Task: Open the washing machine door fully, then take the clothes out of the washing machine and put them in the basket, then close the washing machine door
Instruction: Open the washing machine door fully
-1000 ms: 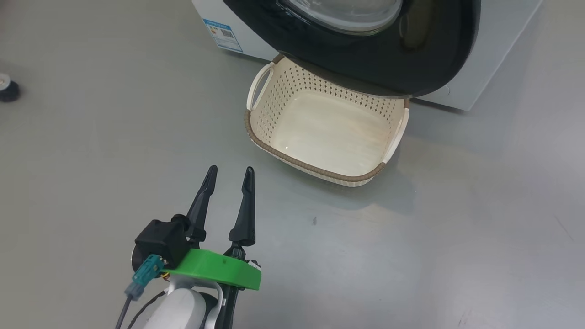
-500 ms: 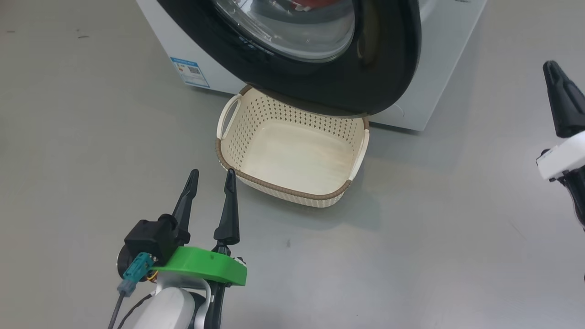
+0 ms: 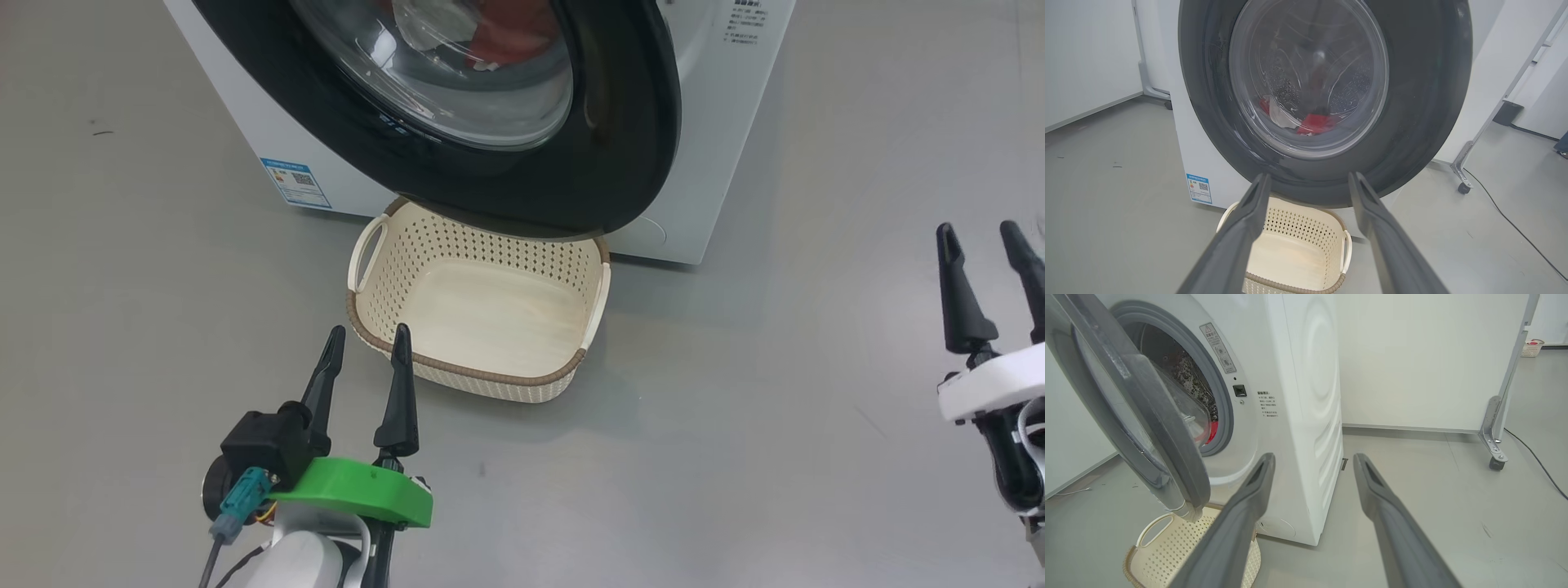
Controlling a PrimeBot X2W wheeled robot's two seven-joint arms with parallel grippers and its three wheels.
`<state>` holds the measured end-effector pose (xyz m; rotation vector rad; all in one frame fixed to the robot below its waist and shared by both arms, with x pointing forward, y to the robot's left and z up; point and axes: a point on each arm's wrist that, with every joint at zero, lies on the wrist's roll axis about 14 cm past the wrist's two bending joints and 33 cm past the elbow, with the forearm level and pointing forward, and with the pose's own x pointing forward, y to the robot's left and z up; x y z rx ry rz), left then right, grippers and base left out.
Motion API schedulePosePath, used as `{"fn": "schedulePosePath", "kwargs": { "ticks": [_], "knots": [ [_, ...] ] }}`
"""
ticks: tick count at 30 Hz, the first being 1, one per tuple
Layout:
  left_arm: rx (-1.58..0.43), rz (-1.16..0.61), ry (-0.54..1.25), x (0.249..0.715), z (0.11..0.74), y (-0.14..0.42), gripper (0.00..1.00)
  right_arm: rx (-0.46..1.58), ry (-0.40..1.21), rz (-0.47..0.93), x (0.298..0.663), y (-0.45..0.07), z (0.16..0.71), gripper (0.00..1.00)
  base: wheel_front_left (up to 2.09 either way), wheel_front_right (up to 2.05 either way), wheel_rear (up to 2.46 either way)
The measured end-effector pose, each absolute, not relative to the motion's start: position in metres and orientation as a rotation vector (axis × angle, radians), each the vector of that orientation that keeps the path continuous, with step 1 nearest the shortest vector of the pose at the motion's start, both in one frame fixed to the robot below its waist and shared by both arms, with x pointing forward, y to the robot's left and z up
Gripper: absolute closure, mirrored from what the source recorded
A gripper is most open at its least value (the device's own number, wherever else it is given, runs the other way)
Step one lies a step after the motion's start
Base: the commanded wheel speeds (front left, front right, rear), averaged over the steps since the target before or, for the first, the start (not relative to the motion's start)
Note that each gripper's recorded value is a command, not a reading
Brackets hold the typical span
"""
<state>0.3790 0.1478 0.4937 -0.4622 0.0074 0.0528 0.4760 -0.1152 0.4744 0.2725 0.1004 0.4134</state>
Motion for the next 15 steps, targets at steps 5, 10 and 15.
{"fn": "schedulePosePath", "kwargs": {
  "ticks": [5, 10, 15],
  "knots": [
    [-0.463, 0.052, 0.004, 0.379, 0.4947, 0.148, 0.0, 0.291, 0.119, 0.375, 0.4693, -0.1178, 0.4671, 0.0, 0.0, 0.0, 0.0],
    [-0.463, 0.053, 0.005, 0.3795, 0.4942, 0.1483, 0.0, 0.286, 0.123, 0.367, 0.4656, -0.1195, 0.4644, 0.0, 0.0, 0.0, 0.0],
    [-0.464, 0.053, 0.011, 0.3798, 0.4923, 0.1478, 0.0, 0.284, 0.116, 0.354, 0.4646, -0.1206, 0.465, 0.0, 0.0, 0.0, 0.0]
  ]
}}
